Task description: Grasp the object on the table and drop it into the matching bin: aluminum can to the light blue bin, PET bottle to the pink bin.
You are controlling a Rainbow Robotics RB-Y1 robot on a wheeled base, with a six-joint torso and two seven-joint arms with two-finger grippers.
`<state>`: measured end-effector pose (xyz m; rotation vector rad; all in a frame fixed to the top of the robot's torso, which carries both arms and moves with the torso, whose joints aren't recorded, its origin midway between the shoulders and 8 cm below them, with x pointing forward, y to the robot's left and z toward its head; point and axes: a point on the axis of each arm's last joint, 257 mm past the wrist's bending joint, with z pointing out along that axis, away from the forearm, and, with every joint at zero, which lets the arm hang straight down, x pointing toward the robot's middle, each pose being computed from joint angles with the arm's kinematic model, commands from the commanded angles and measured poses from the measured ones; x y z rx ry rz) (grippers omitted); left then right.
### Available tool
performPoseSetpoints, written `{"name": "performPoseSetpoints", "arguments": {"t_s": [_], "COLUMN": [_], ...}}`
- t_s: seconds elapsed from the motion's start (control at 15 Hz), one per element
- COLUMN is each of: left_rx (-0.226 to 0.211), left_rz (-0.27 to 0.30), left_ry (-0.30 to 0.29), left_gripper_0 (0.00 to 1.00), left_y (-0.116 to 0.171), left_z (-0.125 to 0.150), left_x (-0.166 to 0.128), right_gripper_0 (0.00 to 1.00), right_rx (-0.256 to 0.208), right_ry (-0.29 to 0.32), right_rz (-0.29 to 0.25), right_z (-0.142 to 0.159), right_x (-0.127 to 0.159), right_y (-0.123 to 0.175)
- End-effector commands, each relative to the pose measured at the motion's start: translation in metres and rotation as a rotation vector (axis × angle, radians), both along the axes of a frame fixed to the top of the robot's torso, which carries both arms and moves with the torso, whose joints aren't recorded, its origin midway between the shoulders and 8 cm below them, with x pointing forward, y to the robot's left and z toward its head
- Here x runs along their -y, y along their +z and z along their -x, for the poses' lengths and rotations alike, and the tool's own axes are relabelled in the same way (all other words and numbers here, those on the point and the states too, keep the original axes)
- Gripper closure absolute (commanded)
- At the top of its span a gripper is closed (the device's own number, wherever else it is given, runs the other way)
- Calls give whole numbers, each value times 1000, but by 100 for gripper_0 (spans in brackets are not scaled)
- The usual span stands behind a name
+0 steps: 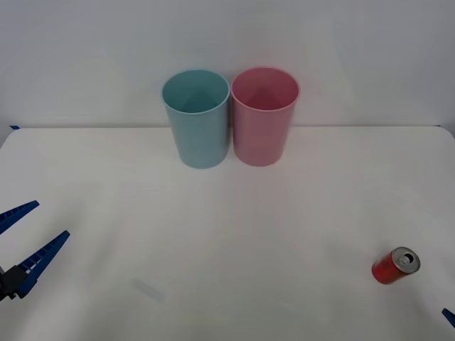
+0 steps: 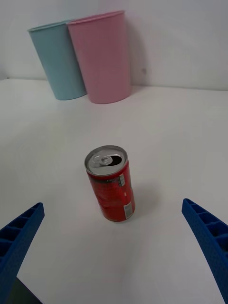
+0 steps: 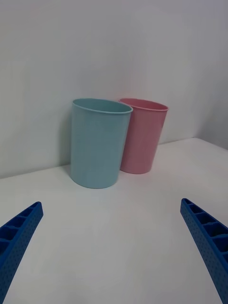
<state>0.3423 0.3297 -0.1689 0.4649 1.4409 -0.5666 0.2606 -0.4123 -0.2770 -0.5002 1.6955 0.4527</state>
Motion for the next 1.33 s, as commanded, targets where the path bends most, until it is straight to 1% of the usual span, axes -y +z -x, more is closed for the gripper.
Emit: {"name": "performPoseSetpoints", "arguments": {"t_s": [0.07, 0.27, 0.47, 0.6, 0.8, 1.2, 1.33], "left_rx": [0, 0, 0, 0, 0, 0, 0], "left_rz": [0, 0, 0, 0, 0, 0, 0], "left_ry": [0, 0, 0, 0, 0, 0, 0], "left_gripper_0": [0, 0, 0, 0, 0, 0, 0], "left_y": [0, 0, 0, 0, 0, 0, 0], "left_z": [0, 0, 0, 0, 0, 0, 0], "left_x": [0, 0, 0, 0, 0, 0, 0], "right_gripper_0": [0, 0, 0, 0, 0, 0, 0], "right_rx": [-2, -5, -8, -1, 12, 39, 37], "right_ry": [-11, -10, -7, -4, -21, -52, -55], "right_rz": [-18, -75, -103, -106, -108, -86, -72], "right_z": [-3, -7, -12, -16, -28, -51, -58], "right_x": [0, -10, -18, -24, -32, -50, -55], "right_y": [-11, -20, -27, -31, -36, -50, -55]}}
